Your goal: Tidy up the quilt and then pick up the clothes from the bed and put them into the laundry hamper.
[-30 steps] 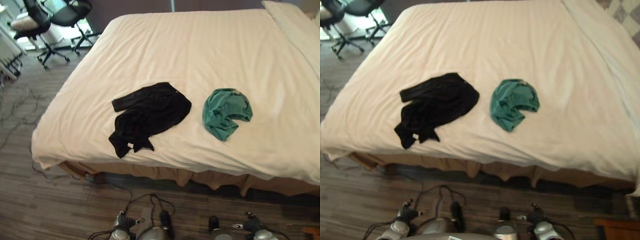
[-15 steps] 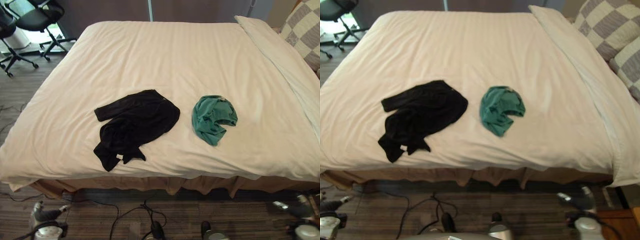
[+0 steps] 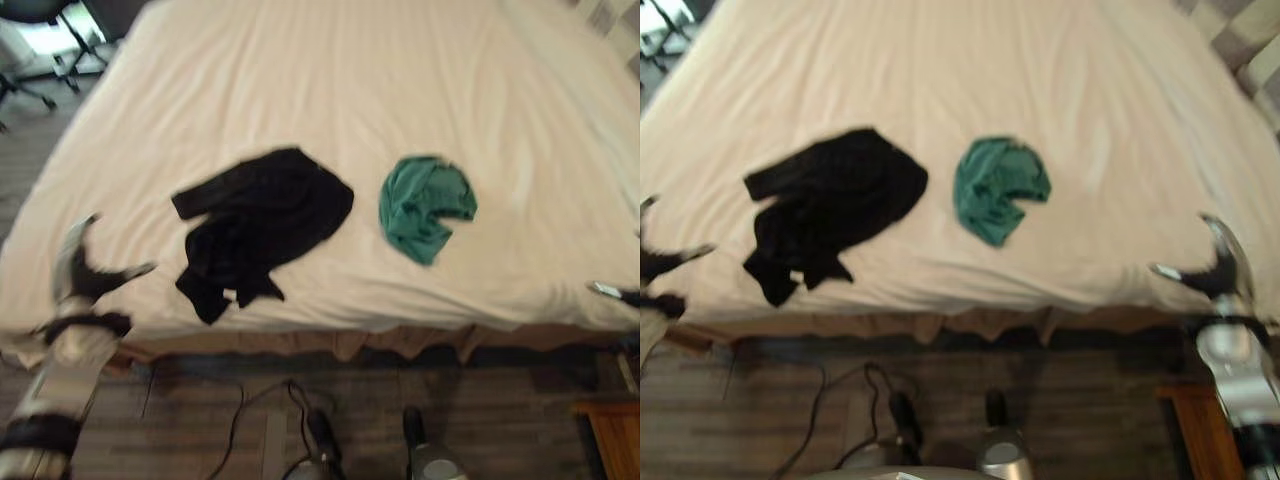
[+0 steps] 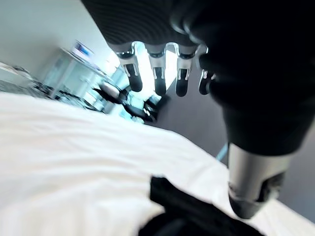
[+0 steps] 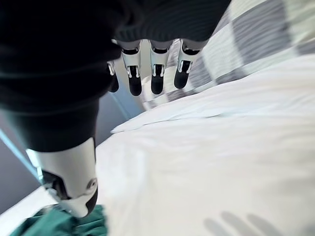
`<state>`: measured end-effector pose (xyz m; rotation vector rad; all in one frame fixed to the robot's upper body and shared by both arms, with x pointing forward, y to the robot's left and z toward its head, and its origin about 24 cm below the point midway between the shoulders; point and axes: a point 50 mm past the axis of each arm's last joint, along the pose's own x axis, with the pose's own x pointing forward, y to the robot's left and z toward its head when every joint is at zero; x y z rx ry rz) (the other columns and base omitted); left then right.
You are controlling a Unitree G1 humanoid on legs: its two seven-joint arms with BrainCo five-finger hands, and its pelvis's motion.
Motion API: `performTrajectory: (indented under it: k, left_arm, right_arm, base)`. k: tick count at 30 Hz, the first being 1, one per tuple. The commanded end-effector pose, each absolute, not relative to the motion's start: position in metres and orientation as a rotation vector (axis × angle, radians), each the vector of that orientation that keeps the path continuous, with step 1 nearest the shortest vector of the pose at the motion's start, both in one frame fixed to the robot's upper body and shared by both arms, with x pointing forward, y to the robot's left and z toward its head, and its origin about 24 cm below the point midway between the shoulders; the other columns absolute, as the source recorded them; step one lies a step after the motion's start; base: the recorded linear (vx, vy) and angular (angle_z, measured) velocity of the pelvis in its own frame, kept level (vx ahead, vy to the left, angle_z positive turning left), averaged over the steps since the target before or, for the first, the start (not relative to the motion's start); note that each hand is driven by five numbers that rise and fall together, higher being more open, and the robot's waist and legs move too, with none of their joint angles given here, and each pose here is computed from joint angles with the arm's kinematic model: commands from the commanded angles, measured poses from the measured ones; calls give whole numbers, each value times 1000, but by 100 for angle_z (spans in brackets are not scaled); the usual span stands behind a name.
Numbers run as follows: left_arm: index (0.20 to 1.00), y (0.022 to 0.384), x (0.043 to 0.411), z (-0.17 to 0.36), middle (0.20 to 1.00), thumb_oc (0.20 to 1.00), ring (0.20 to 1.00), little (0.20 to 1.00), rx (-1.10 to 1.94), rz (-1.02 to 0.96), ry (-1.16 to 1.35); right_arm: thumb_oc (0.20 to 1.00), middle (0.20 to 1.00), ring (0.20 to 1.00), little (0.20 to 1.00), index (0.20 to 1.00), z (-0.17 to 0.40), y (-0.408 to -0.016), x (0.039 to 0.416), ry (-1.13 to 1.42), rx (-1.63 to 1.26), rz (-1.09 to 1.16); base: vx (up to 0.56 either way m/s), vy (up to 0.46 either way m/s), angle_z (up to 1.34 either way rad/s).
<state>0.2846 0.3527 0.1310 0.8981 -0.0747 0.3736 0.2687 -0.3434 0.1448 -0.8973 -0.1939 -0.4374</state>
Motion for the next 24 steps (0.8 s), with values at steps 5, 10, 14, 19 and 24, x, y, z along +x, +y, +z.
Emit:
performTrajectory:
  k: [5,10,14,19,24]
  left_arm:
    - [1000,330,332,214,1000,1000,1000,1000,1182,436,-285]
    - [1000,317,351,266,1000,1000,1000,1000,1457,523,-358]
    - [200,322,363,255,200,200,200,200,1734,450,-172]
    - [200,313,364,221,200,200,200,200,1752,311,-126]
    - [200,299,343,172,200,200,200,200,1565,141,-173]
  right_arm:
    - [1000,1000,1000,1000,1000,228,-309,291,-584,-1004,-449]
    - [1000,1000,1000,1000,1000,251,-284,286,-761,-970,-438]
    - [1000,1000,1000,1000,1000,260,-268,279,-859,-939,-402]
    - [1000,1000,1000,1000,1000,269,-260,277,-924,-957,-398]
    - [1000,1000,1000,1000,1000,286,-247,281,-991,-1051,-382]
  base:
    - [-82,-25,-6]
    - [-58,-30,-5]
    - [-46,2,-14]
    - [23,-11,-2]
    - [42,-48,-1]
